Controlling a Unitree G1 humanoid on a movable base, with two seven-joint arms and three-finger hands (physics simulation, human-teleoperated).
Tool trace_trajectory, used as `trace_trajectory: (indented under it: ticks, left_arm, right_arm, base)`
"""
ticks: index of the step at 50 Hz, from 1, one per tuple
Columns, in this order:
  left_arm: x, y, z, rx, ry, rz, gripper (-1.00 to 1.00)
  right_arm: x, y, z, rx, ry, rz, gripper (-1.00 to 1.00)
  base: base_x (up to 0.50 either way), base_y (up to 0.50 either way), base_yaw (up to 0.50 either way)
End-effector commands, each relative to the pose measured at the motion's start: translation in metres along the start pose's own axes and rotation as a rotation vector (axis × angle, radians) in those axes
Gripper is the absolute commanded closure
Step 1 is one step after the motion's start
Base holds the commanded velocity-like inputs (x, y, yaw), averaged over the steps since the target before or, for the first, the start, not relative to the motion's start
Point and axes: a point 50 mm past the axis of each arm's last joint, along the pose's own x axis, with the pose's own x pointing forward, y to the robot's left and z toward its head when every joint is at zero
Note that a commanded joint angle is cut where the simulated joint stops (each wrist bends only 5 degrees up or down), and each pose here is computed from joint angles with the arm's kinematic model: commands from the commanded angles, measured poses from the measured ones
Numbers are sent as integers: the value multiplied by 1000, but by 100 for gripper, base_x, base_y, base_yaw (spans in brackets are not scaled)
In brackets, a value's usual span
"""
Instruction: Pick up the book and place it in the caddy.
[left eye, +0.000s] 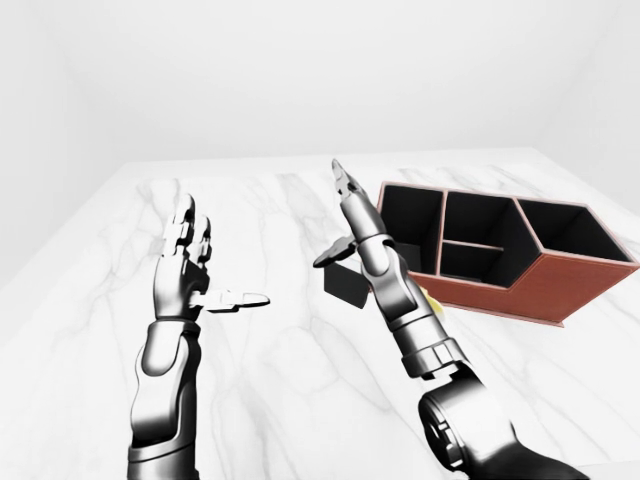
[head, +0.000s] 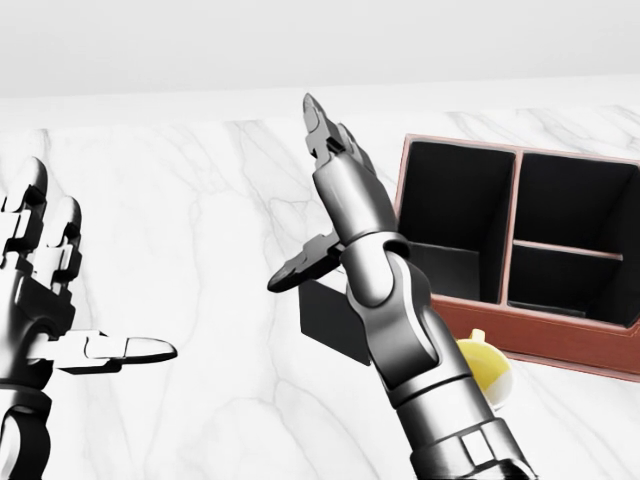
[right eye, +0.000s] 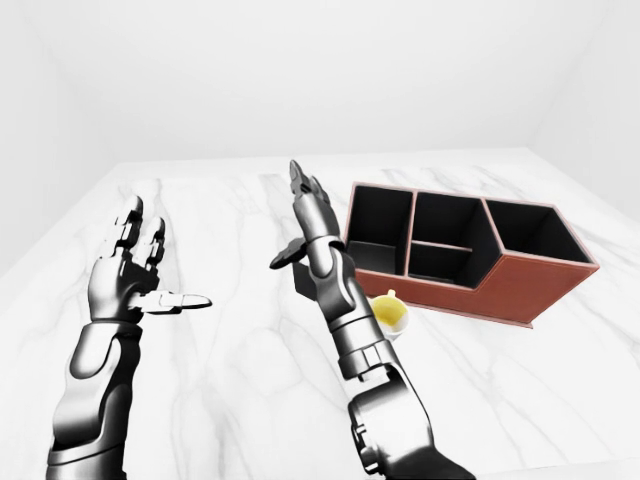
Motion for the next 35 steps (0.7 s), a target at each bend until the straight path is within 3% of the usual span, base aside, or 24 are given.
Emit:
trace_trajectory:
  ticks: [1,14,35]
  left_arm:
    - [0,7,-8,-13,35,12,-100]
    - [-2,10,-8,-16,38,17,-100]
    - [-3,8,-13,-21,58,10,-100]
  right_arm:
    - [17,12,-17,-143,115,13,-100]
    - [18,29,-36,-236,232,51,-100]
    - [12,40,-48,-270,261,97,-100]
  base:
    - [0,0,0]
    - [0,0,0]
    - [0,0,0]
